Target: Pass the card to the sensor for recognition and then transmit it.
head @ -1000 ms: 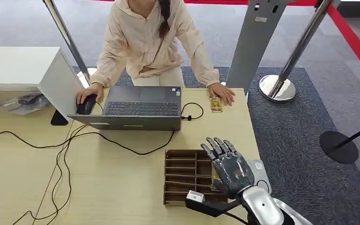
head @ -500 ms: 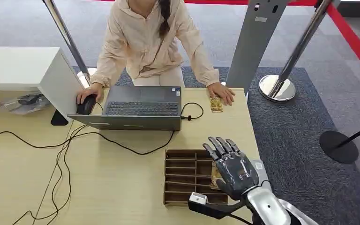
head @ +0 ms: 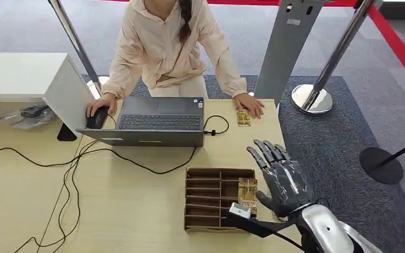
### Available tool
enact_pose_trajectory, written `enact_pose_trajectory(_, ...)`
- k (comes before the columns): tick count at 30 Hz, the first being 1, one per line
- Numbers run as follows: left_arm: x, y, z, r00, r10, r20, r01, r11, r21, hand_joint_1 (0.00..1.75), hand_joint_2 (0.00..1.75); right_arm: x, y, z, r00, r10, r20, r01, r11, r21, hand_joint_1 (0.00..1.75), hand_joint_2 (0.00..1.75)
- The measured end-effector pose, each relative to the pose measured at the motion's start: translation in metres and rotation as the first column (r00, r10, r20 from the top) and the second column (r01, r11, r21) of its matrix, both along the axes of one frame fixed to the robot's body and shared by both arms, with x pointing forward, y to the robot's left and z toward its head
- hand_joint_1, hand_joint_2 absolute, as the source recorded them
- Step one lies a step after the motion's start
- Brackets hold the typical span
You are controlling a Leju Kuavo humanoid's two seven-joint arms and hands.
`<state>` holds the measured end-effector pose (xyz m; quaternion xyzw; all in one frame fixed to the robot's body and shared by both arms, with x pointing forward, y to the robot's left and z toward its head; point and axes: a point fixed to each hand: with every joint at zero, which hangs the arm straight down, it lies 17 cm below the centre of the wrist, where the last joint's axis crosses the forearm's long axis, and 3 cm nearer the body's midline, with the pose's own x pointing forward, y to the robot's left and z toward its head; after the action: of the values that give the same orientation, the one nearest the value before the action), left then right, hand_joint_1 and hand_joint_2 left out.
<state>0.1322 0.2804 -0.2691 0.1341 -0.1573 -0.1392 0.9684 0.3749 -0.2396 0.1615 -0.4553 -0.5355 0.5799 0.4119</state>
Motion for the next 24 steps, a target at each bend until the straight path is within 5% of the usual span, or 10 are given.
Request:
enact_pose_trajectory(11,-0.001,0.006,0.000,1.000,0.017,-0.002,-0.017,1.000,0.007,0.00,0.00,-0.009,-0.019,0.046,0.999,0.009,-0.039,-0.003,0.986,0.166,0.52,1.75)
enact_pose_trajectory(16,-0.001,0.010,0.000,1.000,0.015,0.002,-0.015,1.000,0.012,0.00,0.00,-0.028,-0.002,0.037,0.973,0.101,-0.208,-0.038,0.958,0.285,0.51,1.75)
enact_pose_trajectory(24,0.001,0.011,0.000,1.000,-0.005,0.008,0.005,1.000,0.016,0.00,0.00,-0.052,0.023,0.014,0.933,0.180,-0.311,-0.077,0.945,0.317,0.37,1.75)
